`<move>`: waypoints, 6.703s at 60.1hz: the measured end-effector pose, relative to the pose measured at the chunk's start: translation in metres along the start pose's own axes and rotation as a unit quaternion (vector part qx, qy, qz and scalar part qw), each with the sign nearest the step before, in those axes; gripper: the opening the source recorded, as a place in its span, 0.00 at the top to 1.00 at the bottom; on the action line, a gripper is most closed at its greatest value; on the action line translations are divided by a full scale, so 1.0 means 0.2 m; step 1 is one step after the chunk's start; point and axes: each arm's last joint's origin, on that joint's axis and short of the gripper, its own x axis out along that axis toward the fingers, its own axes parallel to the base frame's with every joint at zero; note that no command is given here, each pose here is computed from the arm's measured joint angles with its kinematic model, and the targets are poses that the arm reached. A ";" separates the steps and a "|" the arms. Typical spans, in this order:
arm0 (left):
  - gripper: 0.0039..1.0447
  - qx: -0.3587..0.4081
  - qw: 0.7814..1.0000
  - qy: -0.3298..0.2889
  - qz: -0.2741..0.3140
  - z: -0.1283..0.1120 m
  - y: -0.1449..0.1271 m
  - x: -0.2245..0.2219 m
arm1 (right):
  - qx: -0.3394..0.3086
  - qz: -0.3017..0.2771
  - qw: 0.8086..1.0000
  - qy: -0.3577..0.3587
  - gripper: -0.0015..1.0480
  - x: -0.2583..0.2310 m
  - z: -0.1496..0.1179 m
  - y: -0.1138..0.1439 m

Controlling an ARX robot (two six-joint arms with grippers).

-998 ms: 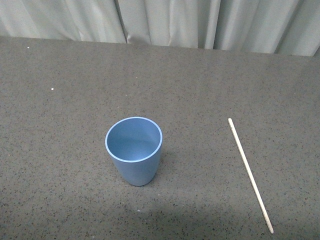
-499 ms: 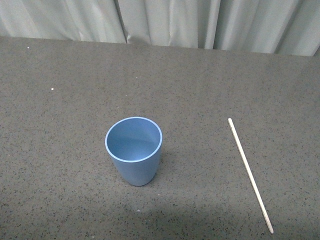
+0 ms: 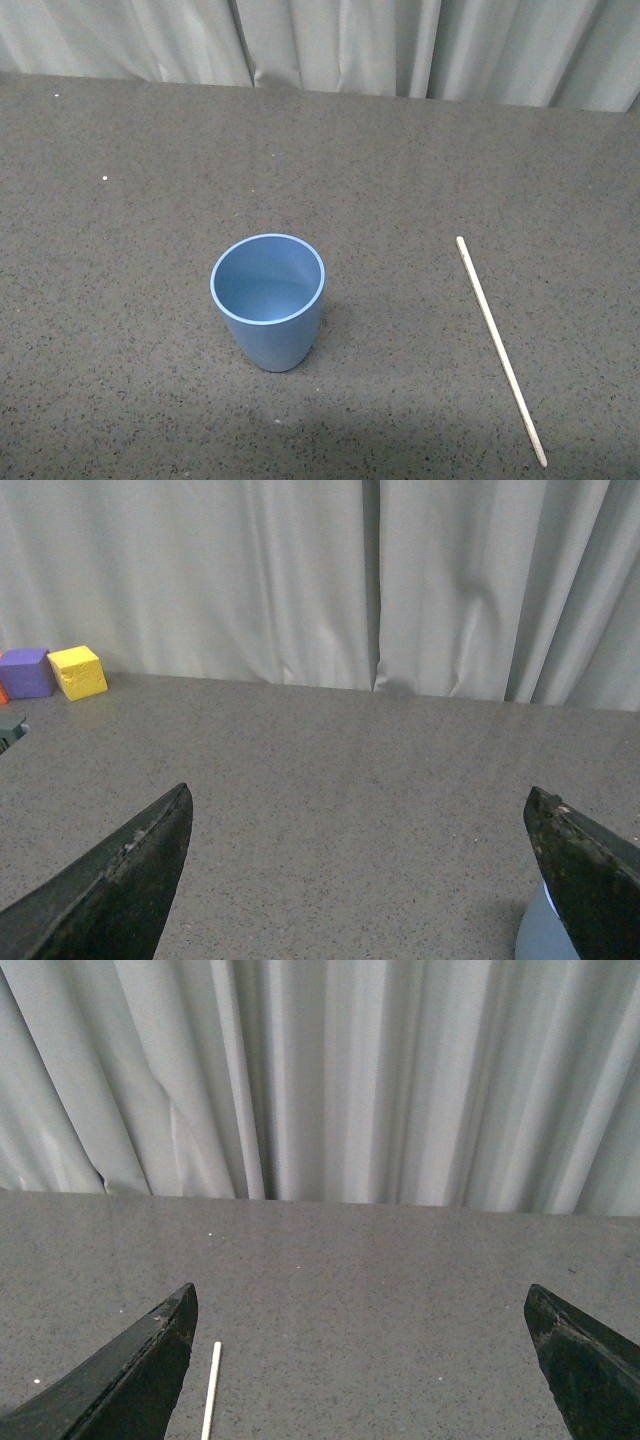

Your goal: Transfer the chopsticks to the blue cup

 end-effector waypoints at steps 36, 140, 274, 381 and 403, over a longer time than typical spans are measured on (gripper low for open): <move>0.06 0.000 1.000 0.000 0.000 0.00 0.00 0.00 | -0.077 -0.040 0.982 0.169 0.09 0.31 0.03 0.09; 0.06 0.000 1.000 0.000 0.000 0.00 0.00 0.00 | 0.051 0.064 0.842 0.533 0.99 1.03 -0.50 0.48; 0.06 0.000 1.000 0.000 0.000 0.00 0.00 0.00 | 0.039 0.069 0.968 0.239 0.09 0.62 -0.02 0.30; 0.06 0.000 1.000 0.000 0.000 0.00 0.00 0.00 | 0.005 0.001 1.000 -0.003 0.99 0.05 0.01 0.00; 0.06 0.000 1.000 0.000 0.000 0.00 0.00 0.00 | 0.005 0.001 1.000 0.000 0.97 0.00 0.00 0.00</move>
